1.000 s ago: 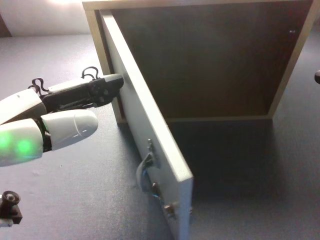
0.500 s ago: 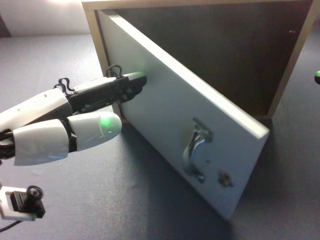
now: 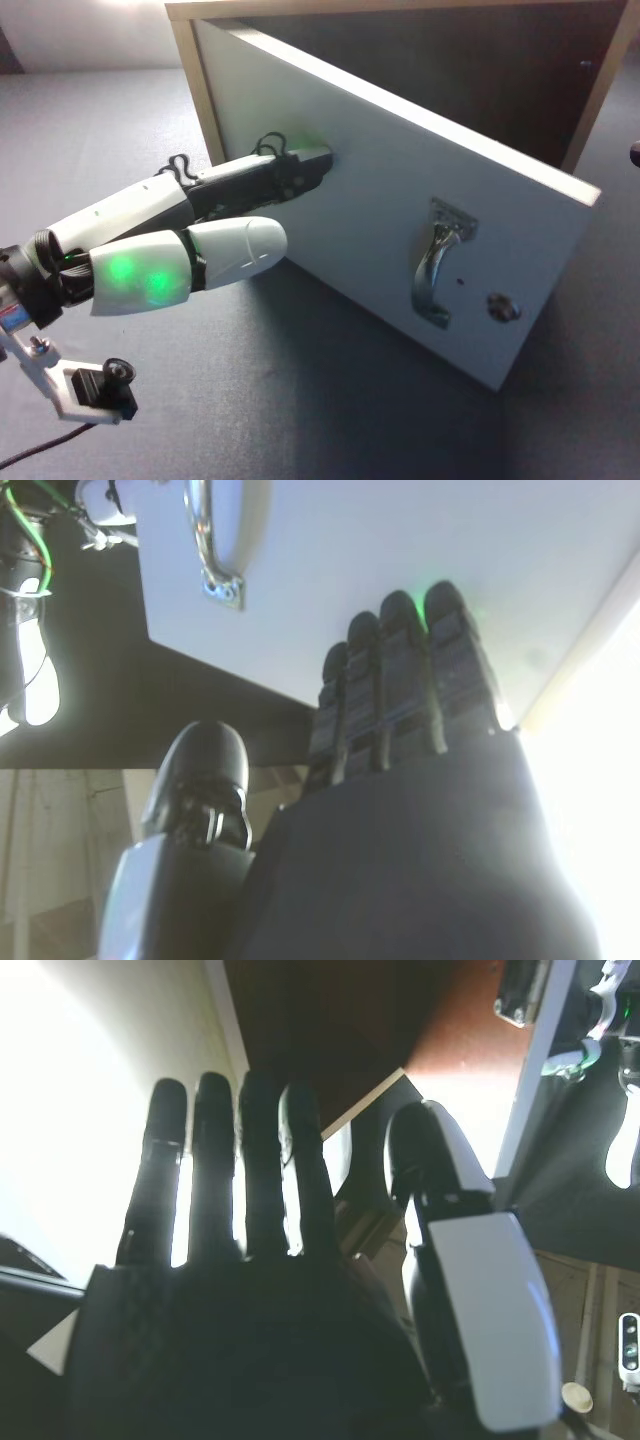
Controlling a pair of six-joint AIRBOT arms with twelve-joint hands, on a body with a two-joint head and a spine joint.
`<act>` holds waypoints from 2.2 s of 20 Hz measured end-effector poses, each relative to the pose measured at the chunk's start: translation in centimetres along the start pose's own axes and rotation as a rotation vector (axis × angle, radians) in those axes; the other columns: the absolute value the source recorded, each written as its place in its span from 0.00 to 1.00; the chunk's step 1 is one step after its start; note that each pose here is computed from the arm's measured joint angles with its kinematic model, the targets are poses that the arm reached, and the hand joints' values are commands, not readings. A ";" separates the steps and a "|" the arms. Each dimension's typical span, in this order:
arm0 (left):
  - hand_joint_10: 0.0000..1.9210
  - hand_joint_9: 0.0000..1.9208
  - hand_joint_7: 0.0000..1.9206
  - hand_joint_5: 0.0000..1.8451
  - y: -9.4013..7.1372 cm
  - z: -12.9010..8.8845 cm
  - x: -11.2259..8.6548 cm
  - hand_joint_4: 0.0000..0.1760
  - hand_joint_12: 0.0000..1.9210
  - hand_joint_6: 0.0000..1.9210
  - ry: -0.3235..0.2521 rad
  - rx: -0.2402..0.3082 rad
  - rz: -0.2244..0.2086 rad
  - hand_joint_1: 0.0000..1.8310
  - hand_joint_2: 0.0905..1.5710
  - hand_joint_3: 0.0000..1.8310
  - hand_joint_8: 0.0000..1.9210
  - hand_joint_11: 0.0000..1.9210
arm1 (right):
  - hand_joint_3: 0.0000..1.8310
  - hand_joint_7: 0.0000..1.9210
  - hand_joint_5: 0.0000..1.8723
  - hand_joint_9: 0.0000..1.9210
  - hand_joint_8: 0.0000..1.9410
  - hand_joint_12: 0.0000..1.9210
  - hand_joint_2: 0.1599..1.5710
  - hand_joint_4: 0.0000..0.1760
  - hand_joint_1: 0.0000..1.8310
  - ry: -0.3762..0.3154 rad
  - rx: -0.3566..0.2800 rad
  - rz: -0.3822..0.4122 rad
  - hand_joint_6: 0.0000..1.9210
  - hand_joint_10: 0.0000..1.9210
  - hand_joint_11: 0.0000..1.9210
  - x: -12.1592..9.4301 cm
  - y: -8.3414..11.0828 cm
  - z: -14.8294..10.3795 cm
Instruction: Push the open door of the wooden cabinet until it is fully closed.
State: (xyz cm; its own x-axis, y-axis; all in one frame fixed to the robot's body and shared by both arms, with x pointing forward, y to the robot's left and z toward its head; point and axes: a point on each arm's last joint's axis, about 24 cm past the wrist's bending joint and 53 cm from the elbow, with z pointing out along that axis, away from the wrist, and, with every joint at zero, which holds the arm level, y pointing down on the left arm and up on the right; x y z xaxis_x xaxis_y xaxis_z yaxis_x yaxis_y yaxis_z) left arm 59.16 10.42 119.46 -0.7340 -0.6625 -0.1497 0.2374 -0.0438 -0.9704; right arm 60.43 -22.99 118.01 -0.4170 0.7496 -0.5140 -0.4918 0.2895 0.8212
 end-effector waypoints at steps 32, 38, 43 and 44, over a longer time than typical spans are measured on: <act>0.00 0.17 0.18 0.17 -3.1 0.2 -2.2 0.01 0.35 0.00 -0.078 0.095 -0.025 0.00 0.91 0.00 0.00 0.02 | 0.00 0.19 0.21 0.14 0.00 0.28 0.85 0.00 0.30 -0.007 -0.013 0.002 0.00 0.00 0.00 -0.3 0.3 0.0; 0.00 0.20 0.21 0.20 -5.4 -4.1 -4.8 0.00 0.24 0.00 -0.190 0.131 -0.030 0.03 0.88 0.00 0.00 0.06 | 0.00 0.22 0.21 0.18 0.00 0.29 0.85 0.00 0.35 -0.045 -0.074 -0.009 0.00 0.01 0.04 -1.7 2.0 -0.1; 0.00 0.12 0.14 0.15 -6.1 -7.4 -7.5 0.03 0.12 0.00 -0.330 0.174 -0.046 0.16 0.88 0.00 0.00 0.03 | 0.00 0.18 0.19 0.15 0.00 0.29 0.87 0.00 0.45 -0.106 -0.146 -0.007 0.00 0.00 0.00 -3.1 3.9 -0.4; 0.00 0.12 0.14 0.15 -6.3 -7.6 -7.8 0.03 0.12 0.00 -0.345 0.184 -0.048 0.16 0.88 0.00 0.00 0.03 | 0.00 0.18 0.19 0.15 0.00 0.29 0.87 0.00 0.45 -0.117 -0.153 -0.007 0.00 0.00 0.00 -3.4 4.2 -0.5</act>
State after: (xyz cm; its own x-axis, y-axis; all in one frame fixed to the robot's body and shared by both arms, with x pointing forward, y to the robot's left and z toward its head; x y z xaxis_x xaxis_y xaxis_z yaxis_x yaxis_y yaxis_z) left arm 58.54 21.59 125.30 -0.4969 -0.8678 -0.0024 0.3412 -0.1928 -0.9200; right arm 59.43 -24.58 123.05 -0.3256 0.8146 -0.4801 -0.6089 0.2078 0.7655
